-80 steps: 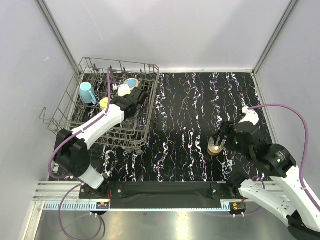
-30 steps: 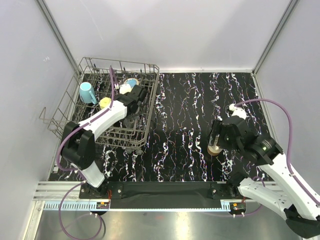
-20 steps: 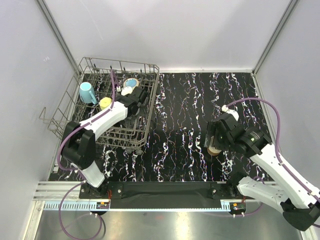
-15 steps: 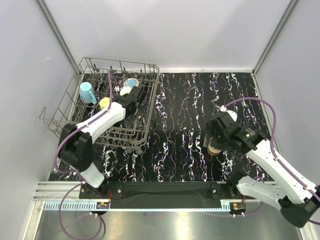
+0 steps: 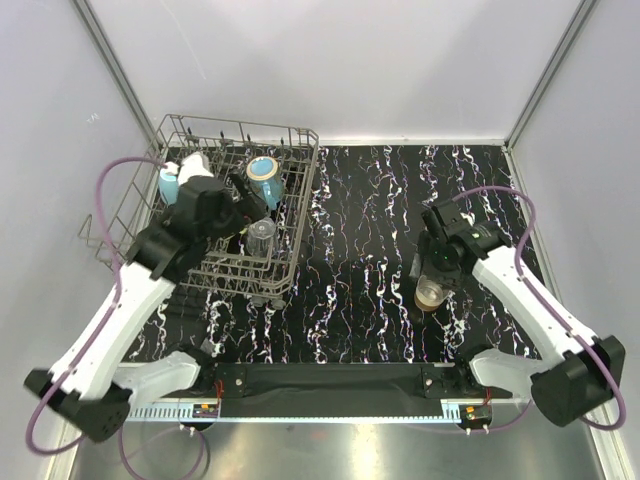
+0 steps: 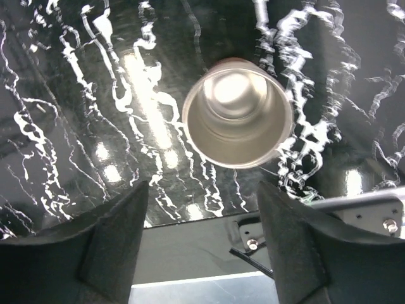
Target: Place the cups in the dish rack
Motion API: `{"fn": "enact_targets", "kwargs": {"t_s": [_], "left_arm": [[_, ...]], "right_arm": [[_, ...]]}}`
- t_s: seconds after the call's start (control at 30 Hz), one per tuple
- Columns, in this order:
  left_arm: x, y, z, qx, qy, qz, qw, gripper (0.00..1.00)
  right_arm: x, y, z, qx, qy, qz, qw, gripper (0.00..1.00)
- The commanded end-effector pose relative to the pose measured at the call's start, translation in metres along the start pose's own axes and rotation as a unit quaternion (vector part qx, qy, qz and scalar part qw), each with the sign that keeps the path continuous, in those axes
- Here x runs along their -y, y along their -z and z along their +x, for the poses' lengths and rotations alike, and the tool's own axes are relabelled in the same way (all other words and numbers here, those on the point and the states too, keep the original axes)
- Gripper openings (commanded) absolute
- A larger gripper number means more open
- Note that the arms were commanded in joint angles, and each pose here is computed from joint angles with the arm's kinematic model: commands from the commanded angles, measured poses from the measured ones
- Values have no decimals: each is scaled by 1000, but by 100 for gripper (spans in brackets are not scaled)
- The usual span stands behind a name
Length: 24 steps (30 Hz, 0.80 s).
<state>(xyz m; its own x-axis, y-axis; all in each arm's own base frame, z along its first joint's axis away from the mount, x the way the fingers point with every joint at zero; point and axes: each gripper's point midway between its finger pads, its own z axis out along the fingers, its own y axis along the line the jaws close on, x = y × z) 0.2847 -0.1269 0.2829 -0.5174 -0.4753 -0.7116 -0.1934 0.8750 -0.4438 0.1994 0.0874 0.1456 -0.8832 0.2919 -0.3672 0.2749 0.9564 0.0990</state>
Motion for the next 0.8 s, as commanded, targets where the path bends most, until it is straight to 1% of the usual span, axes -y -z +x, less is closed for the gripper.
{"fn": "enact_targets", "kwargs": {"t_s": [0.0, 0.03, 0.13, 0.33, 0.5, 0.6, 0.63, 0.67, 0.77], "left_arm": [[19, 24, -7, 12, 1, 77, 997, 99], [22, 28, -10, 15, 2, 86, 996, 99], [28, 47, -22, 28, 9, 109, 994, 99], [34, 82, -44, 54, 15, 135, 989, 99], [42, 104, -56, 70, 22, 168, 983, 99], [46, 111, -60, 75, 35, 182, 980, 99], [48, 113, -62, 77, 41, 188, 978, 99], [50, 116, -63, 78, 43, 193, 977, 99], [56, 121, -64, 74, 52, 208, 974, 99]], "right_arm": [[-25, -8, -11, 3, 18, -48, 999, 65], [-26, -14, -11, -4, 20, -43, 999, 62], [-24, -28, -4, -24, 11, -24, 999, 57], [-10, -52, 10, -41, -5, 15, 999, 57], [-9, -66, 16, -47, -4, 21, 999, 56], [-5, -71, 14, -40, -1, 32, 999, 44], [-3, -71, 13, -37, -1, 37, 999, 42], [-1, -72, 10, -30, 0, 45, 999, 37], [2, -76, 9, -26, 7, 52, 998, 33]]}}
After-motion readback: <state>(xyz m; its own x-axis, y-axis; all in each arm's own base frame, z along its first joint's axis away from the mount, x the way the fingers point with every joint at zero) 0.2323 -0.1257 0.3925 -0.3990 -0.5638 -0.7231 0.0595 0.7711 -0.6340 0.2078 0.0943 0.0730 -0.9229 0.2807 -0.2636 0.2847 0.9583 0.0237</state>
